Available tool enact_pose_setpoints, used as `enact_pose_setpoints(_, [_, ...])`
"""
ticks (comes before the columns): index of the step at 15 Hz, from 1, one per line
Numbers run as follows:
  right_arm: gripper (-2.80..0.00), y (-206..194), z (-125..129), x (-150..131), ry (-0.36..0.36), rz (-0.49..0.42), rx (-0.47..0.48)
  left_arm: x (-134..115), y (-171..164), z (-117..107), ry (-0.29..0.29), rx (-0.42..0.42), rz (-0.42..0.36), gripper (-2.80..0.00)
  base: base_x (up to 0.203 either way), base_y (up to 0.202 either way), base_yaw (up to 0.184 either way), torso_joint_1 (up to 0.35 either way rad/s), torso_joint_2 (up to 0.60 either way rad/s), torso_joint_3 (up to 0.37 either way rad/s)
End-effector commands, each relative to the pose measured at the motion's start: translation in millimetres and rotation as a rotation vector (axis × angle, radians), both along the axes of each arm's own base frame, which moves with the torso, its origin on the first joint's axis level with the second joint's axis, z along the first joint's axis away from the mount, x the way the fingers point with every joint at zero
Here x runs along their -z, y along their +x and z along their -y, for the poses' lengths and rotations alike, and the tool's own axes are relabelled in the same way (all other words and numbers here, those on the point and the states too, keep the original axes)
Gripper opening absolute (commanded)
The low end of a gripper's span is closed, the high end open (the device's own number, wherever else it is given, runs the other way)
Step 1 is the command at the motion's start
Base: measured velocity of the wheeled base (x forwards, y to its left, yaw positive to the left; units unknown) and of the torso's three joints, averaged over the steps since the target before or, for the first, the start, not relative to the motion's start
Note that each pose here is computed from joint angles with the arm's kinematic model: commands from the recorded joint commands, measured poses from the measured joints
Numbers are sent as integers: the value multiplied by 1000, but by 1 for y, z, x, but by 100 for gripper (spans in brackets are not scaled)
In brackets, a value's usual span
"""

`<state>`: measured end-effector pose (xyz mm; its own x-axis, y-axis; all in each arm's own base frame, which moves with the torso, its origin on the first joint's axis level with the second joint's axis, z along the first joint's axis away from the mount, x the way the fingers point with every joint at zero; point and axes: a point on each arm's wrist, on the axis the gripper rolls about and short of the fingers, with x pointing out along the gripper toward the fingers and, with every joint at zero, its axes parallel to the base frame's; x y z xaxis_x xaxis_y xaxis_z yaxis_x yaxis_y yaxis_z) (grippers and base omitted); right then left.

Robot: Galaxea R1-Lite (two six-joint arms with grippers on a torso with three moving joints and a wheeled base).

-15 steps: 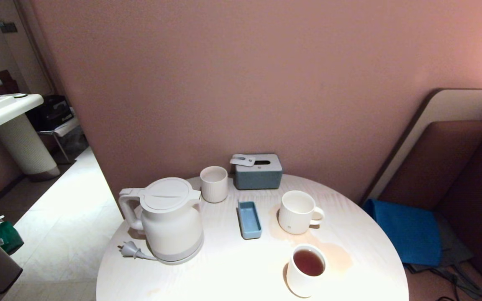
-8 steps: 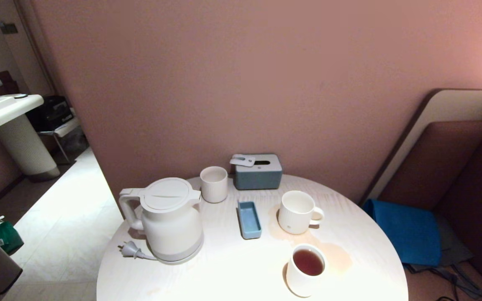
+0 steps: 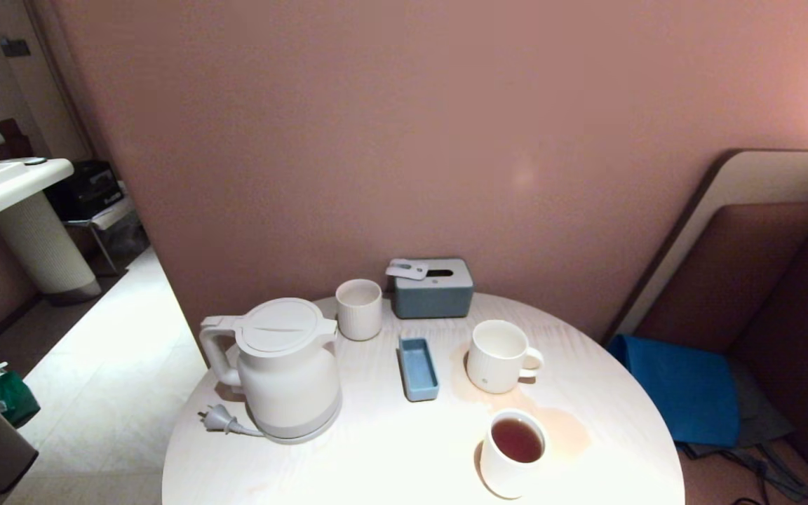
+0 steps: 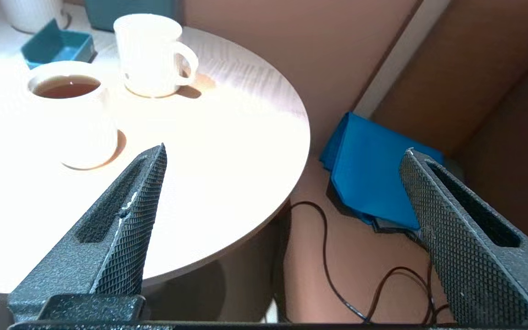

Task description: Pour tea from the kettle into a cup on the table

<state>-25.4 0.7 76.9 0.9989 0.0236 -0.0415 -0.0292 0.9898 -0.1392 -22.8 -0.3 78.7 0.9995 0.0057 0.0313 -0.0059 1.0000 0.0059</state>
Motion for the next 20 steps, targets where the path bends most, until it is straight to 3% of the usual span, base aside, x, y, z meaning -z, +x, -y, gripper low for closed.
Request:
enact_pose_setpoints(1, [0, 0, 0, 2, 6, -13, -3, 0, 0, 0, 0, 0, -1, -280, 0, 0, 0, 0, 0, 0])
enact_pose_setpoints(3, [0, 0, 0, 2, 70, -12, 1, 0, 0, 0, 0, 0, -1, -280, 0, 0, 0, 0, 0, 0])
enact_pose_setpoints(7, [0, 0, 0, 2, 105, -11, 5, 0, 0, 0, 0, 0, -1, -280, 0, 0, 0, 0, 0, 0])
enact_pose_setpoints(20, [0, 0, 0, 1, 118, -9, 11, 0, 0, 0, 0, 0, -1, -280, 0, 0, 0, 0, 0, 0])
